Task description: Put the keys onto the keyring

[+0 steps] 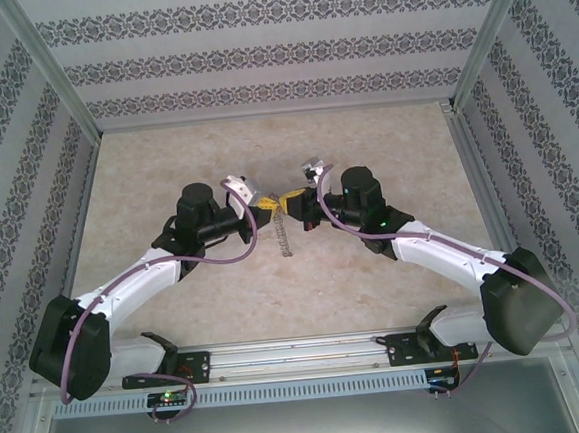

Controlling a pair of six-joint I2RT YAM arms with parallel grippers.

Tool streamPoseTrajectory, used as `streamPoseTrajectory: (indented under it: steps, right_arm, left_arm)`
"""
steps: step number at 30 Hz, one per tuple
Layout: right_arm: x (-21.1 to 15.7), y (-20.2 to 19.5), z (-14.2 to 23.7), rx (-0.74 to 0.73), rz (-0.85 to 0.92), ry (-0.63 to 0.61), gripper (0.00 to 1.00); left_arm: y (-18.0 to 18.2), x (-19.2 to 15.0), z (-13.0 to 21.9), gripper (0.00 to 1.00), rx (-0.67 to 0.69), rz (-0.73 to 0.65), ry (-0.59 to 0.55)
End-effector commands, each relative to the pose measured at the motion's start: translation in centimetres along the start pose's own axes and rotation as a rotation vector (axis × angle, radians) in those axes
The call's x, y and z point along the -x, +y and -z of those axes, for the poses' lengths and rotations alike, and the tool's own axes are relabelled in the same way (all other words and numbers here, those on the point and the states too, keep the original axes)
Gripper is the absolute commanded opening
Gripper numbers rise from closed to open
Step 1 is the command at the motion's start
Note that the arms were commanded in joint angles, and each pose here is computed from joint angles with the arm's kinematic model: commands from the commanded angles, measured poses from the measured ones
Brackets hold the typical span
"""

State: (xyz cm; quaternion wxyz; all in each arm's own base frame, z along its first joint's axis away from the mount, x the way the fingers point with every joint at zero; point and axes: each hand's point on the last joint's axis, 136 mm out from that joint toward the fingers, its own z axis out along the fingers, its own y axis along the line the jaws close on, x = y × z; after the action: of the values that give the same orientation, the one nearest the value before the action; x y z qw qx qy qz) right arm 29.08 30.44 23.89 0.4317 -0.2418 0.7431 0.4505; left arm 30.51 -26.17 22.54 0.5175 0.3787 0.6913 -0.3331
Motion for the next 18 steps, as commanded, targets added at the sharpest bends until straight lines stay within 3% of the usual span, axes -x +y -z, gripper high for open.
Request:
streamPoseTrajectory:
  steps: [1,18]
  right_arm:
    - [0.7,0.2,-0.3,-0.006,0.034,-0.011,0.0]
    - [0.4,-1.8,0.2,-0.059,0.017,-0.013,0.0]
  left_arm:
    - [-1.2,3.1,0.6,0.0,-0.03,-0.069,-0.077]
    - [-1.6,3.8,0.8,0.0,-0.038,-0.079,-0.097]
